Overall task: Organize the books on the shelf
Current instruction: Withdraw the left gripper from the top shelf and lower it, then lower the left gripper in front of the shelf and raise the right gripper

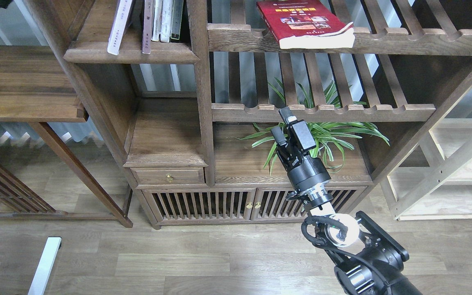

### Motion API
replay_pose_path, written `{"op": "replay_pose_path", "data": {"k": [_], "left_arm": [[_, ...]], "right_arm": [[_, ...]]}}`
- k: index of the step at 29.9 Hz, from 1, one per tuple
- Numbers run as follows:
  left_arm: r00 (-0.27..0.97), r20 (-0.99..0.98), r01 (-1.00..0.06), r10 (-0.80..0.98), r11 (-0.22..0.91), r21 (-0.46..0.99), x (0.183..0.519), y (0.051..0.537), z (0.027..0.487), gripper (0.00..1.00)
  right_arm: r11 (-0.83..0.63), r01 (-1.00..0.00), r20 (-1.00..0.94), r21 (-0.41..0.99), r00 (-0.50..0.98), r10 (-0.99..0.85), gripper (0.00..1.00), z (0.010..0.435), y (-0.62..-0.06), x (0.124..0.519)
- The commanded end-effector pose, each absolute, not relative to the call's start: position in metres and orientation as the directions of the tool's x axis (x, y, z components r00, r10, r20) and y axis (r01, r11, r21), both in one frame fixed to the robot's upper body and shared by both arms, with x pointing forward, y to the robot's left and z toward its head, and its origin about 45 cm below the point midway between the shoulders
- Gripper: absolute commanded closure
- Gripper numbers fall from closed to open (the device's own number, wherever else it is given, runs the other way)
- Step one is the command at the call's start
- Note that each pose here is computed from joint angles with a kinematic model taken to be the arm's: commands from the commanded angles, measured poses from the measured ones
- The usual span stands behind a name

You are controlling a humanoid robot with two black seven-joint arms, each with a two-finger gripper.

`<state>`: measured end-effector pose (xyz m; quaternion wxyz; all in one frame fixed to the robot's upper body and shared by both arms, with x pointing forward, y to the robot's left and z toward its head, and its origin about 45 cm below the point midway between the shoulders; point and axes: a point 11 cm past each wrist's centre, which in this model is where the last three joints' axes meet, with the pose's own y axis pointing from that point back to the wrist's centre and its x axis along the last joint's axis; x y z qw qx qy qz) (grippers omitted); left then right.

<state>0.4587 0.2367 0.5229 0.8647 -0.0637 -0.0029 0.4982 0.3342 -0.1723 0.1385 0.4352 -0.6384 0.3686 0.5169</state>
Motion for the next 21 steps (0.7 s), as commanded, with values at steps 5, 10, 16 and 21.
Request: {"op": "replay_pose_path", "data": {"k": [5,10,16,21], "left_arm": [[0.552,-0.067,-0.829,0.831,0.537,-0.156,0.429,0.24,0.515,0.01],[0.577,-0.087,-0.813,0.812,0.561,-0.157,0.414,0.24,0.5,0.01],[0.608,-0.1,-0.792,0.788,0.591,-0.155,0.393,0.238,0.48,0.01],[0.632,-0.129,-0.774,0.764,0.615,-0.151,0.378,0.238,0.462,0.01]], "right_arm": [[-0.353,-0.918,-0.978,-0.18,0.204,-0.033,0.01,0.14,-0.173,0.335],[-0.35,-0.919,-0.978,-0.18,0.205,-0.036,0.01,0.14,-0.174,0.335],[-0.335,-0.924,-0.978,-0.182,0.207,-0.038,0.01,0.141,-0.179,0.337],[-0.335,-0.927,-0.98,-0.169,0.193,-0.039,0.01,0.136,-0.179,0.332]]}}
